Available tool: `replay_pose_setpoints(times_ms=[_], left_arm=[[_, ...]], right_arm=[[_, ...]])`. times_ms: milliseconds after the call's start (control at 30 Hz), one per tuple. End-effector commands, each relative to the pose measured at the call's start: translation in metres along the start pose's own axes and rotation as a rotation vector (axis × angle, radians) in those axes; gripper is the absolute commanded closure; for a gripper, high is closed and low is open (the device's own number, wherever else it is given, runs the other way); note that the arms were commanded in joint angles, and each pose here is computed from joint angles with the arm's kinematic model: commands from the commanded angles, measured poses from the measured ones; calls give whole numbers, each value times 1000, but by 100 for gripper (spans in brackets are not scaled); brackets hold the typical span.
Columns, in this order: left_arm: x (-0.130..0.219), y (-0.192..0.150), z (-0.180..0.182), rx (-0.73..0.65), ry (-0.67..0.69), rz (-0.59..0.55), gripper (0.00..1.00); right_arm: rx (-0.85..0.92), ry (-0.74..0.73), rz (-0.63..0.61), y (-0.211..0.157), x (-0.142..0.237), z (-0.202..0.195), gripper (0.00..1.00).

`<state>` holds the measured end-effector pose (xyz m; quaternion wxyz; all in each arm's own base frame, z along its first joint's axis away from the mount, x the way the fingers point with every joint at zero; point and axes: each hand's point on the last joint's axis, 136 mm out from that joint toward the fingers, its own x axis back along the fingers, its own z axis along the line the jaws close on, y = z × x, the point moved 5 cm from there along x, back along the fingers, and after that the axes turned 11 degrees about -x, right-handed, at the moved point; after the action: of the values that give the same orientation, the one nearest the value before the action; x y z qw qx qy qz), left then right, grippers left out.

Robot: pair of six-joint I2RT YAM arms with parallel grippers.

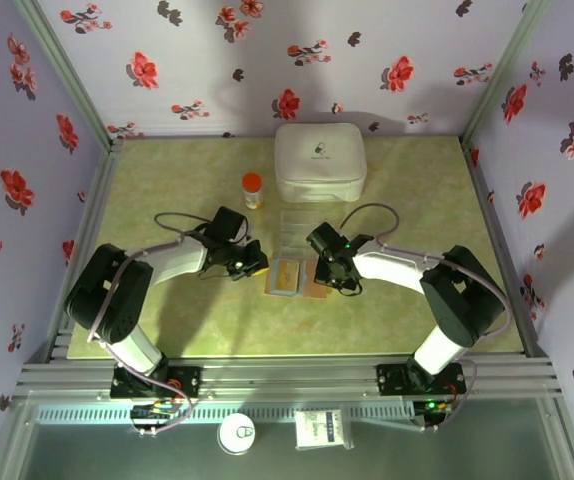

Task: Take the credit cards out of the card holder

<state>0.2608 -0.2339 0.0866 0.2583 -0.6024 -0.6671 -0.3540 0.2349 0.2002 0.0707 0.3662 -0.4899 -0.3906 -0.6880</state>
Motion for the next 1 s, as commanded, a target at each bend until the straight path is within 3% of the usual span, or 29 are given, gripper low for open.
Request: replay_pose_setpoints(times_ms=[0,267,633,967], left_arm=[[0,-13,2,12,-4,27,100],[-8,-15,-1,-1,-9,37,100],[-20,-31,22,33,46,81,100],[-7,-54,32,56,61,88,100]], right_arm=[[-33,-5,-18,1,2,-6,92],[-6,11,17,-5,-6,1,92],[63,-3,37,-10,-10,8,93],[134,-26,46,-23,-2,13,93]])
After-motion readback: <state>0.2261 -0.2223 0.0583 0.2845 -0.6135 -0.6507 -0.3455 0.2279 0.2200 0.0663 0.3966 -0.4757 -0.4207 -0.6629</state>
